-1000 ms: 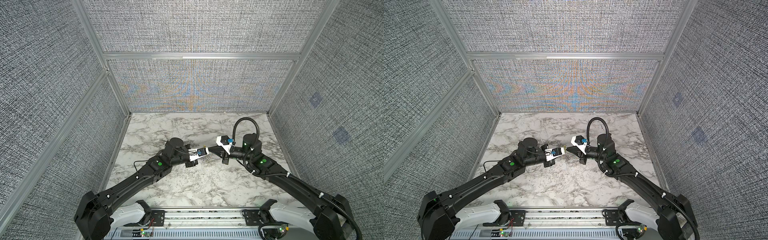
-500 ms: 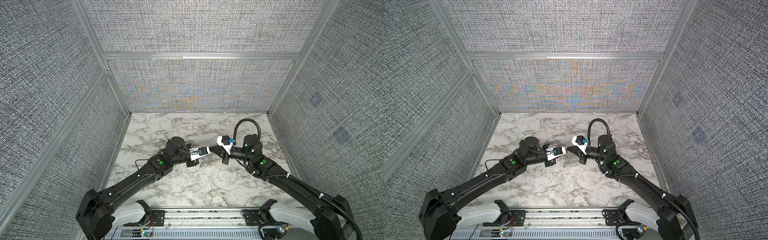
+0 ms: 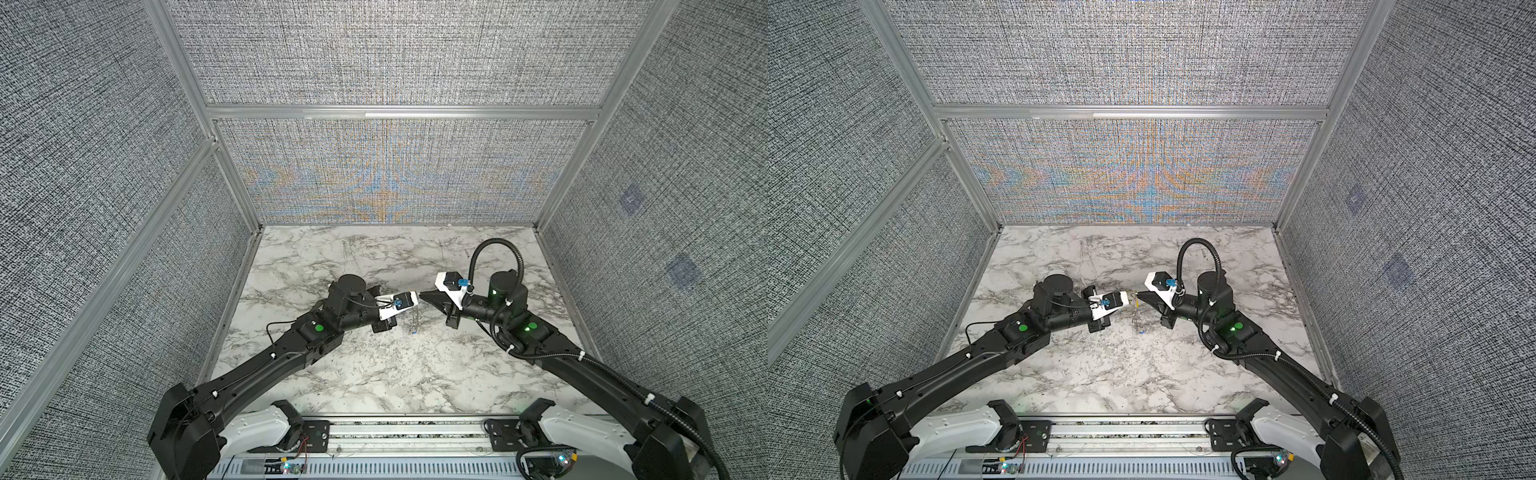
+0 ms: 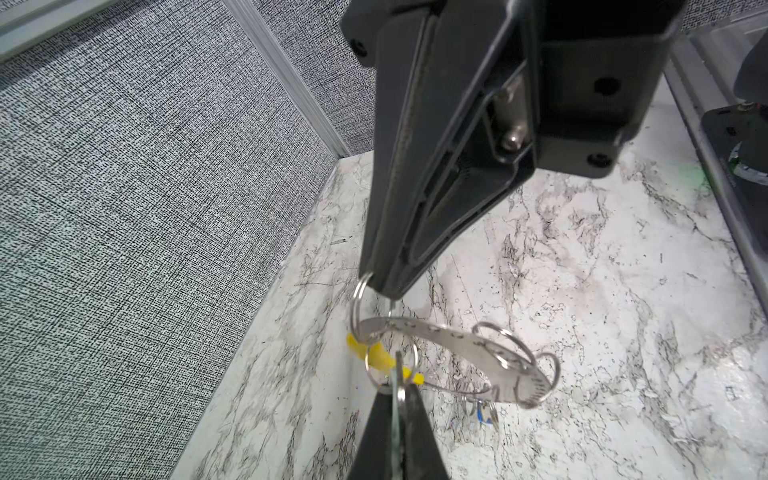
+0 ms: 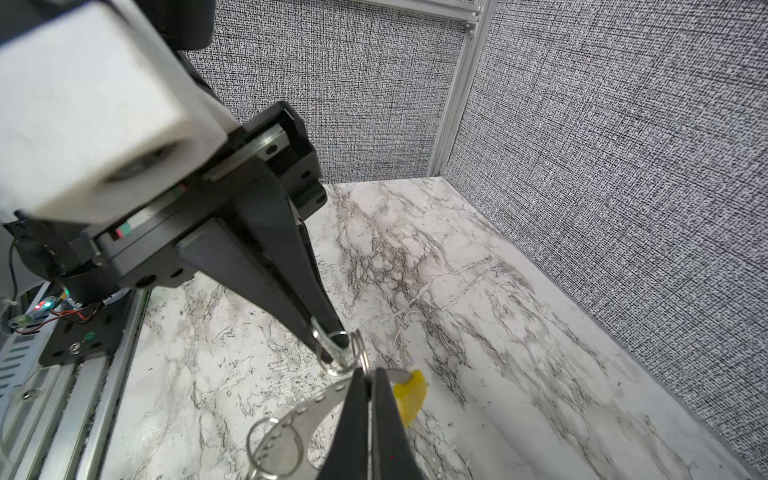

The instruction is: Remove the keys from the keyring

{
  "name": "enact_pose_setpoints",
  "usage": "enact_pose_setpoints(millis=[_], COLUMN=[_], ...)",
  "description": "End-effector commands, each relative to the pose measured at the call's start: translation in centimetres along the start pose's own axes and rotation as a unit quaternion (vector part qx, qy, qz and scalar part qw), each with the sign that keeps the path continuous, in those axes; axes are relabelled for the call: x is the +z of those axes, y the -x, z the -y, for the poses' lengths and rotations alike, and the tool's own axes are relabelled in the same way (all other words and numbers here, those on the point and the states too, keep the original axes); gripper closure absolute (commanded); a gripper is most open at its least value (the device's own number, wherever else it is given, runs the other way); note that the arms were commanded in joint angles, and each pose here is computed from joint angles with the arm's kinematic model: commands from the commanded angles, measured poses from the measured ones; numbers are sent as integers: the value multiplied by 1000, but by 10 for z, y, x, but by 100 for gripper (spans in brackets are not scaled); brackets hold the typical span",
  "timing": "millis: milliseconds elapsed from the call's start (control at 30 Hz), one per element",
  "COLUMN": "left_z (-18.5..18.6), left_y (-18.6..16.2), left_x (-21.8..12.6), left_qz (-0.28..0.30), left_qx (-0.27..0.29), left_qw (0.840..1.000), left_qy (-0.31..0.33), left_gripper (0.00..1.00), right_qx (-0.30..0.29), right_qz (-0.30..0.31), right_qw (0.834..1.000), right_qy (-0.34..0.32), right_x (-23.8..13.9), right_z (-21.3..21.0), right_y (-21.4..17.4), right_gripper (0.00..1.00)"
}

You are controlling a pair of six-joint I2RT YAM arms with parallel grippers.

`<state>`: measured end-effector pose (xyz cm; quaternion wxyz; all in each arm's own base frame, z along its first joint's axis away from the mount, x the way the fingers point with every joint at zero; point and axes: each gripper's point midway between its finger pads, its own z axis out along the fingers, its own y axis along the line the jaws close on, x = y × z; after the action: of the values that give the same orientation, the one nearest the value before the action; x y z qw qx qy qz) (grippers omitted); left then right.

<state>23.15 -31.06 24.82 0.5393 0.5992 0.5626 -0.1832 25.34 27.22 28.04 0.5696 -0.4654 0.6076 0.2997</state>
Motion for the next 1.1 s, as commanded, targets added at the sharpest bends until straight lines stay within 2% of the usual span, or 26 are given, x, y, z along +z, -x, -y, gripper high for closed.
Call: enact_pose_setpoints(millis=[0,267,800,1067], left_z=[1,-7,-17,-16], left_y=[-8,-7,2,2], left_x=[-2,-2,-3,3], left_qz=[-22,-33,-33,-33], left_qx=[-5,4,20,20], left_qw=[1000,999,999,999], left_qy=[0,10,16,6], left_gripper=[100,100,100,100], right_qx=[-16,-6,-6,-9], right_qz=[1,-9,-27,-19], right_qw=[999,1000,1000,1000], right_qy=[-45,-14,6,11], right_x=[-3,-1,3,6], right_z=[16,5,-3,-9], right_y=[5,-1,-10,0], right_gripper=[100,100,100,100])
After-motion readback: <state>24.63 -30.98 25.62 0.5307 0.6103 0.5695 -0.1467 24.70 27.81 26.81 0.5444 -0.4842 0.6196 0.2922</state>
